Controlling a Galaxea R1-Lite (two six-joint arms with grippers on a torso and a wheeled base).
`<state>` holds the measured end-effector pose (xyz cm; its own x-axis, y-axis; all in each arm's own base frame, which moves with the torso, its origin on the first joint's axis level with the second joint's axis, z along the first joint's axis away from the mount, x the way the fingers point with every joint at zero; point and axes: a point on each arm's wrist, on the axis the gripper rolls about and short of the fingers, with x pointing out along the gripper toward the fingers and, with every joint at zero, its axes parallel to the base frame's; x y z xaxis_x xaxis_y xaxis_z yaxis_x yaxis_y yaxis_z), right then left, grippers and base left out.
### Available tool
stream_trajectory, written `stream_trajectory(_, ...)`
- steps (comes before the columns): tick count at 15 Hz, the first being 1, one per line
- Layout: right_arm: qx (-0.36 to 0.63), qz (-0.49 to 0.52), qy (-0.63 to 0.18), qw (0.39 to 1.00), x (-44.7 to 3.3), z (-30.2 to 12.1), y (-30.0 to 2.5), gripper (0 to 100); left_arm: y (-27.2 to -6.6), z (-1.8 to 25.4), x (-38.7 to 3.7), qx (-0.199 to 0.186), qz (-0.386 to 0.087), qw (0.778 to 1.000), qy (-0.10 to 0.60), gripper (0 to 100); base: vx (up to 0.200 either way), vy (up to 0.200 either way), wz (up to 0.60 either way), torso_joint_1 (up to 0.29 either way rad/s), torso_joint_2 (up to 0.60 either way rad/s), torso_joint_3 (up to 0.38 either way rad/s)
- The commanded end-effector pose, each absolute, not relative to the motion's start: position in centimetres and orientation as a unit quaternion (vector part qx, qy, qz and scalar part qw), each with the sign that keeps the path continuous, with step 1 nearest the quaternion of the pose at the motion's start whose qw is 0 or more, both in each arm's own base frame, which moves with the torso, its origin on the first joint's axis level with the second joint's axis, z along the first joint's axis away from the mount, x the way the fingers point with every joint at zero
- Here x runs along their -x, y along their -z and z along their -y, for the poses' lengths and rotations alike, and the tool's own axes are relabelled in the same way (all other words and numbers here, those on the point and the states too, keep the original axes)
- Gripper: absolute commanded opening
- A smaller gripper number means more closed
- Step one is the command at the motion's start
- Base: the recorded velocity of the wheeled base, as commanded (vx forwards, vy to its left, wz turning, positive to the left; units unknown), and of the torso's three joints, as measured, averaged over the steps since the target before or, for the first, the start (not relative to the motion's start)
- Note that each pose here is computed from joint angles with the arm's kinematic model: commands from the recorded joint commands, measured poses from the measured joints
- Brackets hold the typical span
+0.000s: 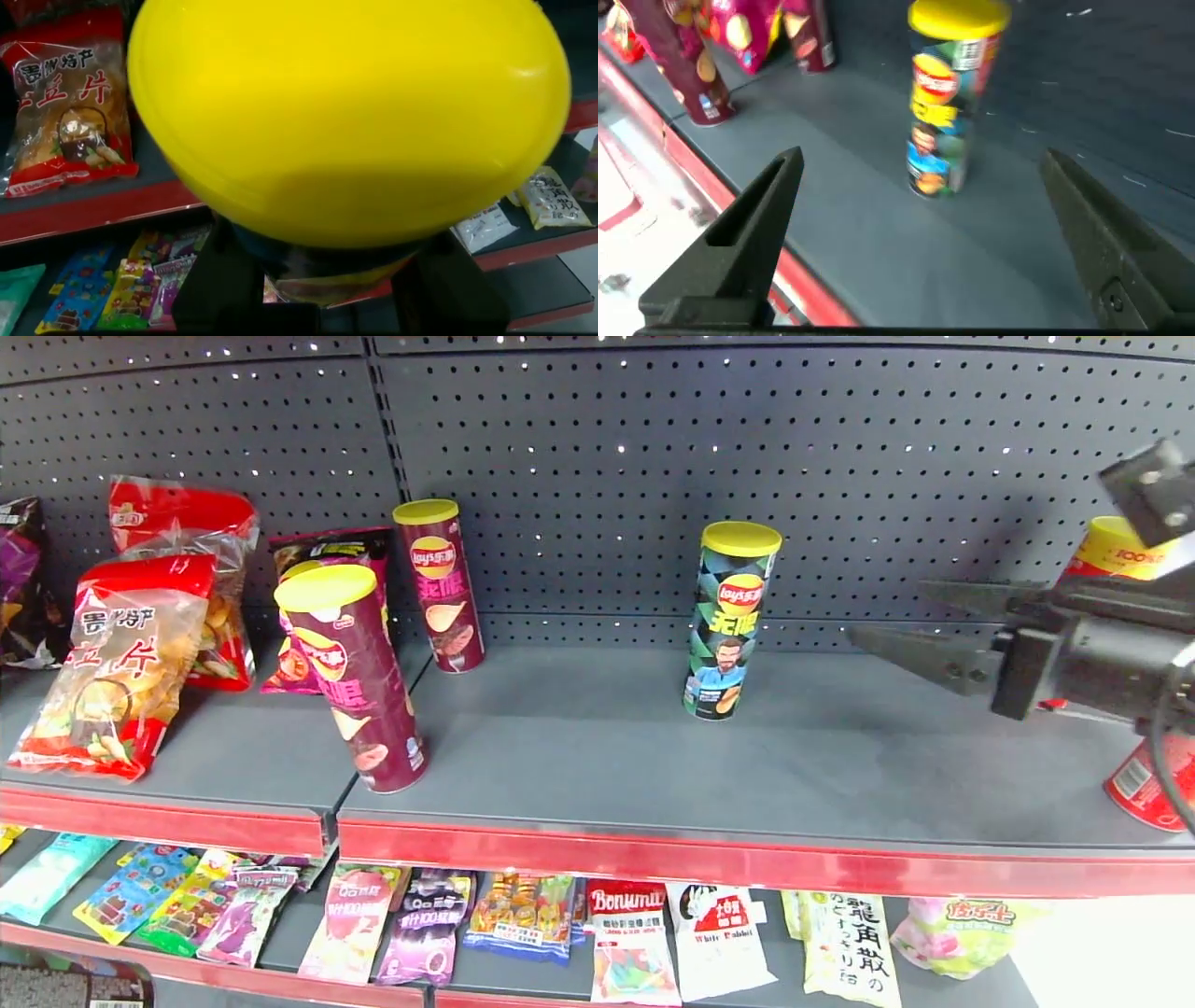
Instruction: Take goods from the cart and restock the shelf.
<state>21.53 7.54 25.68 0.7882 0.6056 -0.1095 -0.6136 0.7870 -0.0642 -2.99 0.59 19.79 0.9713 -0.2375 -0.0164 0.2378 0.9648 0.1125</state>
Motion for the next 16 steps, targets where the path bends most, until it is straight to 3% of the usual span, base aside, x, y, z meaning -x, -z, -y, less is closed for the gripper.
stream_trajectory(1, 0.046, -0.096, -0.345, 0.932, -27.5, -9.8, -22.2, 100, -19.8, -0.6, 3.0, -0.057, 0.000, 0.991, 0.119, 0, 0.000, 0.000, 0.00, 0.000, 0.00, 0.000)
stream_trajectory(16, 0.043, -0.090, -0.357, 0.929, -34.2, -10.5, -21.3, 100, -19.8, -0.6, 2.9, -0.057, -0.005, 0.991, 0.118, 0, 0.000, 0.000, 0.00, 0.000, 0.00, 0.000)
